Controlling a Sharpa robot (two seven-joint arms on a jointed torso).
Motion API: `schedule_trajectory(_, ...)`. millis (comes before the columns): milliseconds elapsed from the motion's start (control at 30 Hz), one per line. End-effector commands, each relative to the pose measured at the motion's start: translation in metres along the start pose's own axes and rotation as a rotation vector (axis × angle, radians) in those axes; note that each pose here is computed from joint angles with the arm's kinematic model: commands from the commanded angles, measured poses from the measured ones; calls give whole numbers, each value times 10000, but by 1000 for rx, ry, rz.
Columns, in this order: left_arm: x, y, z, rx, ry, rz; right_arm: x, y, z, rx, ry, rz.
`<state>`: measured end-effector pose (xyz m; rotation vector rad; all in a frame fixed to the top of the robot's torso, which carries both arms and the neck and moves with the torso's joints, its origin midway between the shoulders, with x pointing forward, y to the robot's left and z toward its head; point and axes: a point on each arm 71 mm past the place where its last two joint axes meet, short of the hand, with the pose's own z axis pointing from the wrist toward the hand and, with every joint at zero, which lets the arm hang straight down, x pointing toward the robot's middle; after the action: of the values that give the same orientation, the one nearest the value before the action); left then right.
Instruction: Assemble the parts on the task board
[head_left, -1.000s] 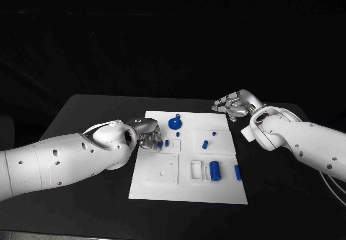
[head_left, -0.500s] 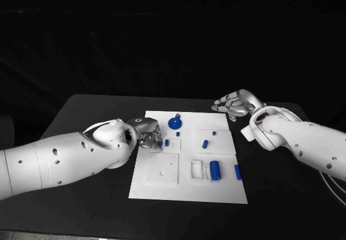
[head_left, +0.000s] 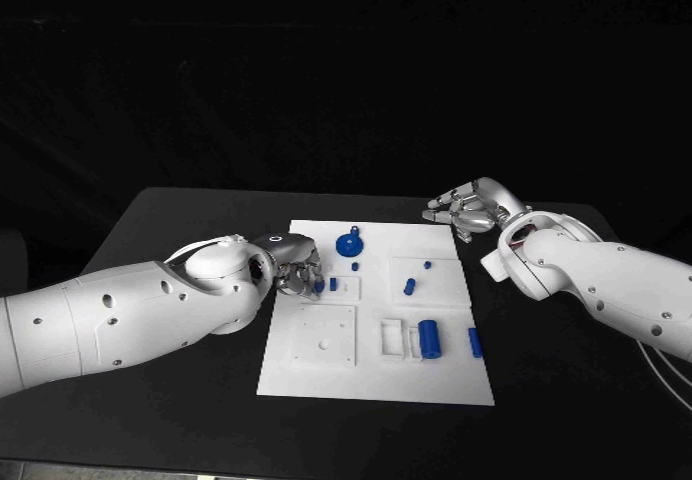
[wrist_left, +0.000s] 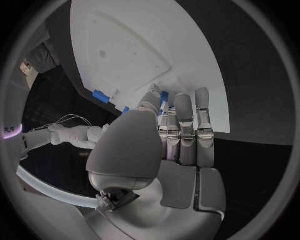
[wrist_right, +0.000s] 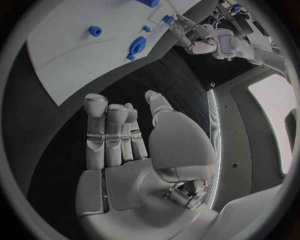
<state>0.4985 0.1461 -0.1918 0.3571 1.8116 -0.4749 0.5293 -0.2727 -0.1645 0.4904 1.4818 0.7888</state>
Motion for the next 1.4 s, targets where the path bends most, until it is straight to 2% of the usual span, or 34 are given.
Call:
schedule_trajectory(33,118,0,-13,-8,85,19,13,11,-3,-13,10,0)
schedule_trajectory(233,122,-21,-28,2,87,25,18,7,-6,-12,10,0)
schedule_trajectory(867,90,-61,-59,22,33,27,25,-2,-9,-11,12,0)
schedule_trajectory(1200,70,-63,-46,24,-2,48,39,1,-6,-11,14,2)
schedule_trajectory(1400,99,-57,-26,25,-17,71,39,2,-8,-11,14,2)
